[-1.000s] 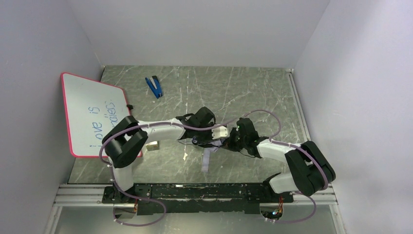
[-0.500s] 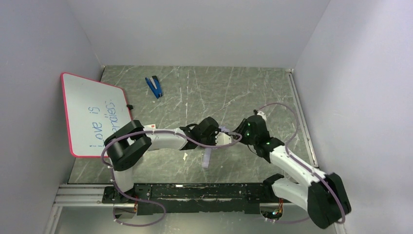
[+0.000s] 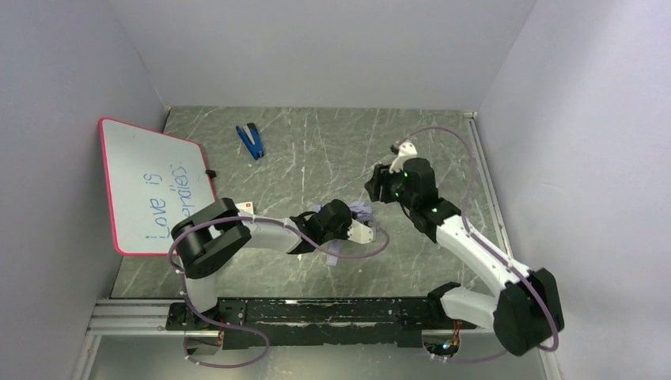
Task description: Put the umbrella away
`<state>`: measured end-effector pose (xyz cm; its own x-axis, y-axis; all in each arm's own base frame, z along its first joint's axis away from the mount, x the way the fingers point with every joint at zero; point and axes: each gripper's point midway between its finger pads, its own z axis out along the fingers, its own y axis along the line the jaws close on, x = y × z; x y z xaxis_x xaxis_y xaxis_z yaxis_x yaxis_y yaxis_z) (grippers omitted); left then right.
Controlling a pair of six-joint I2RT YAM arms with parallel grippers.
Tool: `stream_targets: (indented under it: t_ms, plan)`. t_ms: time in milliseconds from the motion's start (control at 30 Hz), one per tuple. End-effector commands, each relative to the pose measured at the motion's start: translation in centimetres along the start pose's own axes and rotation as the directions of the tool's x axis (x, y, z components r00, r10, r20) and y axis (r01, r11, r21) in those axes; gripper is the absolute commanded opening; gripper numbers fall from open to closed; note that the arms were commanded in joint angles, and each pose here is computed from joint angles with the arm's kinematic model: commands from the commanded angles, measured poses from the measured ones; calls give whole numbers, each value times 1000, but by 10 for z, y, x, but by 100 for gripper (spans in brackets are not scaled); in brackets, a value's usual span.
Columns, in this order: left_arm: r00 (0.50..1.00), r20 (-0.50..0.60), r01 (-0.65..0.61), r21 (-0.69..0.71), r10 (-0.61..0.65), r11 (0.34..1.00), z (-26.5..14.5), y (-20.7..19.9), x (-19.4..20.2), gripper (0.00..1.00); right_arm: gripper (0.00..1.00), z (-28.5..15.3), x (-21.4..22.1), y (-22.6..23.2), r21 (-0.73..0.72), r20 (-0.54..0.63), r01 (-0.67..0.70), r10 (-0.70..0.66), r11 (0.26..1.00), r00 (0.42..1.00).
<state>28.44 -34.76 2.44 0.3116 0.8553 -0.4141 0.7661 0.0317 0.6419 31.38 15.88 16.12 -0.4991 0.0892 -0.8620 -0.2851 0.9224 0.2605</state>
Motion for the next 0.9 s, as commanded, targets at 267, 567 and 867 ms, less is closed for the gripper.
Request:
stream_targets:
  t_ms: [267,567,867]
  plan:
    - [910,-331,-220,129,250,967,-19,-61,116,5,59,39,-15,82,-593,102,522,-586,613,804]
    - [910,-314,-276,29,271,961,-23,-46,111,5,61,46,28,67,-762,91,541,-769,356,633]
    - [907,-298,-306,23,299,952,-22,-49,107,5,66,55,46,73,-825,154,513,-782,235,604]
